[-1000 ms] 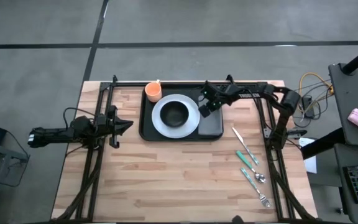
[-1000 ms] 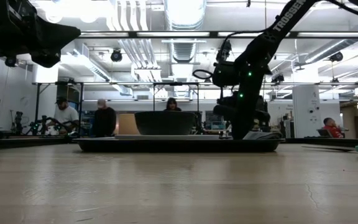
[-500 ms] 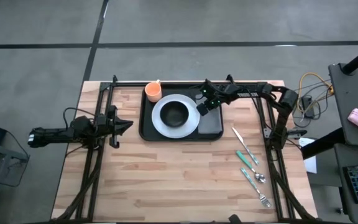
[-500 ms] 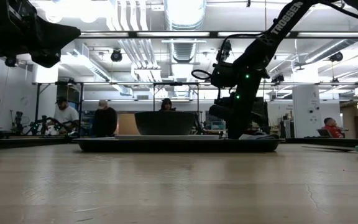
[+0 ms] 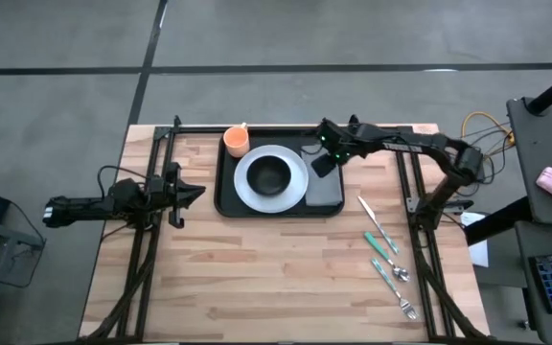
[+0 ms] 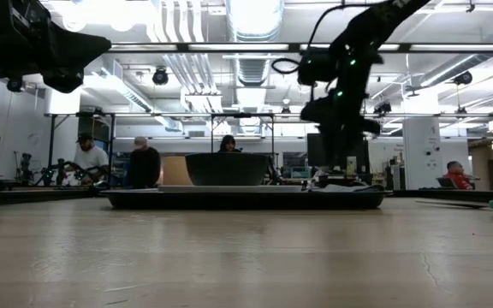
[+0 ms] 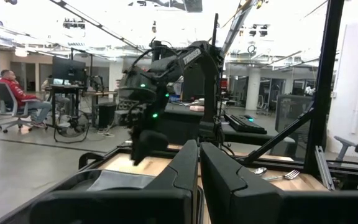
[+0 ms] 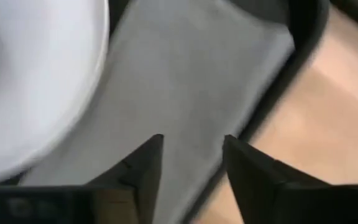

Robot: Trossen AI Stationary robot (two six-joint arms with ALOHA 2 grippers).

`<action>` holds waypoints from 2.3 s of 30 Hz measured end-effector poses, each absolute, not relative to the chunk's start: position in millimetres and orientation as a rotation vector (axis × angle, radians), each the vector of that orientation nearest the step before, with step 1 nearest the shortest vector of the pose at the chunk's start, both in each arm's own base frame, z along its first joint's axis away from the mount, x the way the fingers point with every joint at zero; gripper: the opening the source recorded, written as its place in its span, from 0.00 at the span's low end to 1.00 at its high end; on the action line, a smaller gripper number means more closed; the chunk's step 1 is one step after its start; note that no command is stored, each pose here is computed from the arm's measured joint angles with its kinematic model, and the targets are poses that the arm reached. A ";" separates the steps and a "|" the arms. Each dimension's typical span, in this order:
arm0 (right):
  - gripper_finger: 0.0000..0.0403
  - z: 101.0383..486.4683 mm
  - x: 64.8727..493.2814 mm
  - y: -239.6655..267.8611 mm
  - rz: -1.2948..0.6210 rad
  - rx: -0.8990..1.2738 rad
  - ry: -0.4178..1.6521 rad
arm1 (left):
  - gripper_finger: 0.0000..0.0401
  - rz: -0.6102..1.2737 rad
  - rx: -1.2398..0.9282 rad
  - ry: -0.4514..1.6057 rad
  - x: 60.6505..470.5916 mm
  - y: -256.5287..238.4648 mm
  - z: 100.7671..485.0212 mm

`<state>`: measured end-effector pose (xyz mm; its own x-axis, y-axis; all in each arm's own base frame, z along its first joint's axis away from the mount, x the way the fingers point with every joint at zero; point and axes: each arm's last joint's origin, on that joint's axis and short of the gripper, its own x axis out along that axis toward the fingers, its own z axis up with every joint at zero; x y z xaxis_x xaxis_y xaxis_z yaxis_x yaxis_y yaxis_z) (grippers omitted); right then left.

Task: Set up tray
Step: Put the green patterned knife on the gray napkin

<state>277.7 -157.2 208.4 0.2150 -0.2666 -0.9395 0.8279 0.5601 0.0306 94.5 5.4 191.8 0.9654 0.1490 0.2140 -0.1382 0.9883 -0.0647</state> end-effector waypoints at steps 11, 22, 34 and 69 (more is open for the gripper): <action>0.55 232.8 219.4 -77.9 -0.759 0.762 1.132 | 0.00 0.145 -0.049 -0.220 94.5 5.4 191.8; 0.53 212.5 168.7 -3.3 -0.734 0.925 1.282 | 0.00 0.145 -0.049 -0.220 94.5 5.4 191.8; 0.53 173.7 145.2 22.1 -0.863 1.008 1.427 | 0.00 0.145 -0.049 -0.220 94.5 5.4 191.8; 0.10 131.8 132.7 18.9 -0.902 1.023 1.353 | 0.00 0.145 -0.049 -0.219 94.5 5.4 191.7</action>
